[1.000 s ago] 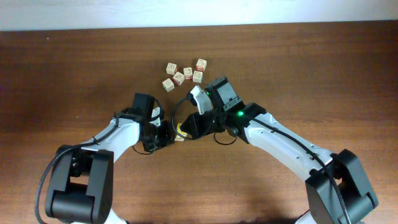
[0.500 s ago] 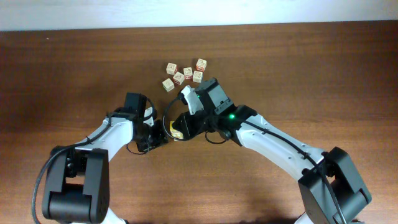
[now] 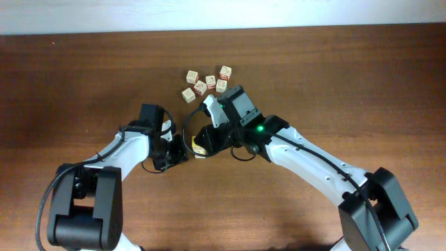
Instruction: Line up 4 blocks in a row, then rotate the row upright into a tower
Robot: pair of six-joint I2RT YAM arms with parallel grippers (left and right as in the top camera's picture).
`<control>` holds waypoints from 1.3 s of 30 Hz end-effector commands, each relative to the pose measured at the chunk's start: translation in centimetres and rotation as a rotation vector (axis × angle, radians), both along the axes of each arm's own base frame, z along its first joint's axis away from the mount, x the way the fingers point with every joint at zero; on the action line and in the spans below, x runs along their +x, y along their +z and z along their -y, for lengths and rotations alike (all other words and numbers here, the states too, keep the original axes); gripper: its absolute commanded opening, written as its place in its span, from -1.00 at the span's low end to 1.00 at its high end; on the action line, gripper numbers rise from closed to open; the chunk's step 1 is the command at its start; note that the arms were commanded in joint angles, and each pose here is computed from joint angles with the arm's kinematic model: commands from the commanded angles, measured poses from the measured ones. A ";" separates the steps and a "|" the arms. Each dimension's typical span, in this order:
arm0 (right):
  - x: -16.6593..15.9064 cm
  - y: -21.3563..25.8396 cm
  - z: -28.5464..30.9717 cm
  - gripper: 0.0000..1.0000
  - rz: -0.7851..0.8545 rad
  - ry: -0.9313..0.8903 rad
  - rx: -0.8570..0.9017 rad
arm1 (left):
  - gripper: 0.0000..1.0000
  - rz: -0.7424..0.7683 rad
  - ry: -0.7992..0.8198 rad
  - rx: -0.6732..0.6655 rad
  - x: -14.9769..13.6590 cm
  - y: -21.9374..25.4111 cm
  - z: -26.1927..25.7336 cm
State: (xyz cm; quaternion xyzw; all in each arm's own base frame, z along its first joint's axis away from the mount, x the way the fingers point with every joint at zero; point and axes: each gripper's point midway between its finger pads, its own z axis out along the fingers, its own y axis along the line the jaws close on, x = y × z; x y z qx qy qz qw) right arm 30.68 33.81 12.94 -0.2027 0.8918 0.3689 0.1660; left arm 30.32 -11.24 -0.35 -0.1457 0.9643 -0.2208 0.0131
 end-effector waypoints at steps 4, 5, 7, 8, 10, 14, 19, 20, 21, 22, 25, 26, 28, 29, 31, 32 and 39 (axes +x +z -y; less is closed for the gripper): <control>0.8 4.9 -0.6 -0.74 0.103 0.011 0.041 | -1.00 0.021 -0.005 0.027 0.3 0.3 -0.6; 1.0 6.5 -0.4 -0.74 0.131 0.031 0.028 | -1.00 0.035 -0.005 0.029 0.7 0.5 -1.4; 3.1 12.7 4.0 -0.63 0.228 -0.037 0.034 | -1.00 0.145 -0.031 0.084 2.6 4.7 -4.7; 3.6 15.1 7.1 -0.55 0.270 -0.088 0.020 | -1.00 0.256 -0.019 0.189 3.9 8.8 -6.6; 2.8 18.9 14.2 -0.42 0.344 -0.236 -0.037 | -0.92 0.588 -0.112 0.292 5.1 18.7 -7.5; -1.0 22.4 20.4 -0.14 0.439 -0.386 -0.126 | -0.48 0.963 0.011 0.422 0.3 30.9 -9.6; -5.4 24.5 23.7 0.79 0.516 -0.477 -0.182 | -0.15 1.114 0.119 0.543 -5.7 35.7 -11.9; -6.4 24.8 24.1 0.97 0.525 -0.483 -0.182 | -0.12 1.136 0.126 0.543 -6.6 36.2 -11.9; -6.7 24.7 24.6 0.97 0.524 -0.496 -0.199 | 0.25 1.142 0.128 0.543 -7.0 36.3 -12.0; -7.2 24.4 24.8 0.97 0.513 -0.498 -0.211 | 0.98 1.112 0.119 0.543 -7.3 35.6 -11.9; -7.1 23.9 24.8 0.97 0.491 -0.493 -0.223 | 0.99 1.058 0.098 0.537 -7.9 34.3 -11.8; -6.7 23.5 24.6 0.97 0.477 -0.489 -0.231 | 0.98 1.058 0.098 0.537 -7.9 34.3 -11.8; -5.6 21.9 24.3 0.97 0.418 -0.477 -0.264 | 0.99 1.058 0.098 0.537 -7.9 34.3 -11.8; -4.2 20.1 24.4 0.97 0.360 -0.478 -0.320 | 0.98 1.058 0.098 0.537 -7.9 34.3 -11.8; -1.6 19.1 25.2 0.98 0.394 -0.497 -0.395 | 0.98 1.058 0.098 0.537 -7.9 34.3 -11.8; -0.9 20.5 25.2 0.97 0.526 -0.453 -0.399 | 0.98 1.058 0.098 0.537 -7.9 34.3 -11.8; -3.4 15.8 29.8 0.97 0.979 -0.564 -0.329 | 0.98 1.058 0.098 0.537 -7.9 34.3 -11.8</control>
